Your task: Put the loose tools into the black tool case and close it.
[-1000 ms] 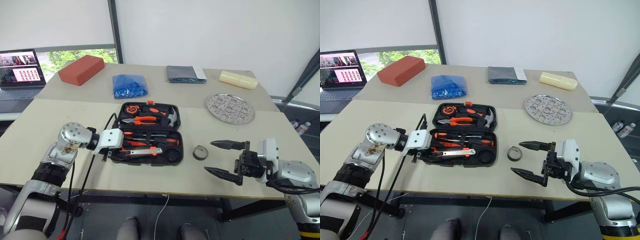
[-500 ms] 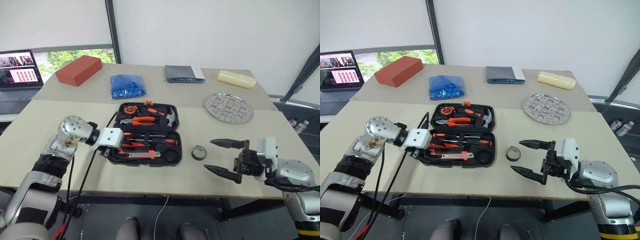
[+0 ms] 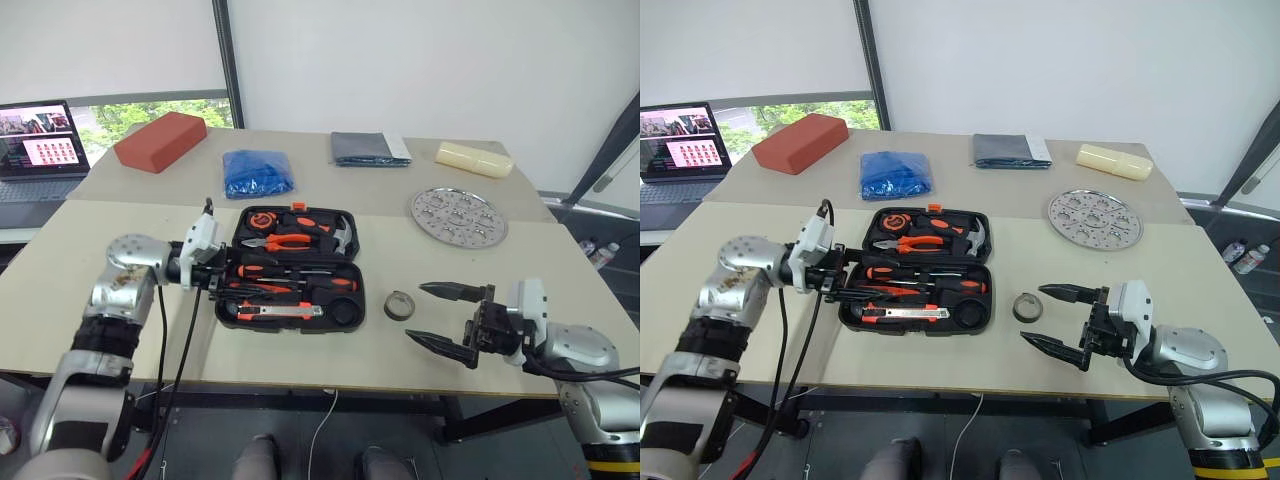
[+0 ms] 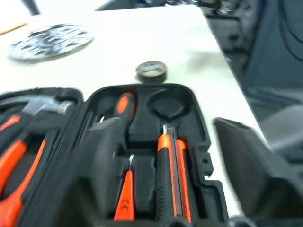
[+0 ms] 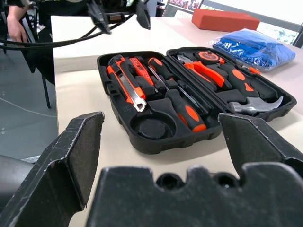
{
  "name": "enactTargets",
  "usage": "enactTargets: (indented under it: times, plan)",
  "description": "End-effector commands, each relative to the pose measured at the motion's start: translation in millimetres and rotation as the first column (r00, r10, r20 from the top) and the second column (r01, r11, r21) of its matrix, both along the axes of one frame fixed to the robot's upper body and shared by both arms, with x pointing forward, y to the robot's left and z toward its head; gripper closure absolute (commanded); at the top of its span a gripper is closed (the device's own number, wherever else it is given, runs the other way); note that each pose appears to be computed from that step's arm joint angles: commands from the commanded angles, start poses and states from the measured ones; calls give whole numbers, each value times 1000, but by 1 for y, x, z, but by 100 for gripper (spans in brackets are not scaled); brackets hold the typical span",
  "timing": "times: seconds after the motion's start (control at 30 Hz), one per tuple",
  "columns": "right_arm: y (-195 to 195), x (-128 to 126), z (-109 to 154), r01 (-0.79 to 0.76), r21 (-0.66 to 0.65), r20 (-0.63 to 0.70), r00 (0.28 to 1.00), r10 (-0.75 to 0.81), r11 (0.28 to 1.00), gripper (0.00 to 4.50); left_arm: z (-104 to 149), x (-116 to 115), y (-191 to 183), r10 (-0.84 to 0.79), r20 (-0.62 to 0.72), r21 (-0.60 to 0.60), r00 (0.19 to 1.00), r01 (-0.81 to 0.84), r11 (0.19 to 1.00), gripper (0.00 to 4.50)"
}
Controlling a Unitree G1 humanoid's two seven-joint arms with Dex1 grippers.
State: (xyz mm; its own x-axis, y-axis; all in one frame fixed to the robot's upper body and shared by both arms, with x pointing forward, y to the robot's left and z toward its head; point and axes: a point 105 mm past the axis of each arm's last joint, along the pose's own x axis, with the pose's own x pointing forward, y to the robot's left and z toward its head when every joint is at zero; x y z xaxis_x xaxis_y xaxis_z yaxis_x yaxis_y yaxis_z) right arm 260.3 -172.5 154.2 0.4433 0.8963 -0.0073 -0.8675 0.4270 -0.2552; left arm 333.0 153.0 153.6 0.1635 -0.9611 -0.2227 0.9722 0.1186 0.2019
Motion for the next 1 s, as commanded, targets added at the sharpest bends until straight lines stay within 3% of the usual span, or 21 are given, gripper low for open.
enactTargets:
  times: [0.03, 0.17, 0.27, 0.37, 0.57, 0.67, 0.73, 0.83, 0.93, 1.0]
  plan:
    - [-1, -1, 6, 19, 3, 47, 999, -19, 1000, 0, -17, -3, -8, 15, 28, 53, 1000, -16, 998, 306]
    - [-2, -1, 4, 28, 5, 44, 999, -28, 1000, 0, -38, 5, -11, 90, 52, 97, 995, -95, 991, 447]
    - [-1, -3, 3, 29, 7, 39, 999, -30, 1000, 0, -57, 7, -9, 112, 29, 177, 993, -115, 977, 447]
    - [0, -5, 2, 31, 11, 31, 999, -31, 999, 0, -64, 14, -12, 175, 4, 184, 985, -172, 968, 447]
    - [4, -9, 0, 26, 19, 14, 1000, -26, 999, 0, -101, 1, -3, 252, -206, 345, 946, -171, 923, 447]
    - [5, -8, 0, 26, 21, 10, 1000, -26, 999, 0, -110, -9, -1, 252, -263, 366, 931, -146, 919, 447]
    - [5, -8, 0, 33, 23, 11, 999, -33, 999, 0, -100, -7, -6, 219, -209, 295, 953, -153, 943, 447]
    - [-1, -6, 2, 76, 24, 25, 997, -77, 997, 0, -68, -2, -10, 183, -88, 95, 979, -175, 980, 447]
    - [-19, -6, -2, 167, 9, 26, 986, -167, 986, 0, -16, -7, -2, 166, 43, -196, 985, -155, 968, 371]
    - [-32, -8, -9, 229, -7, 16, 973, -228, 974, 0, 11, -12, 9, 215, 115, -323, 970, -168, 931, 287]
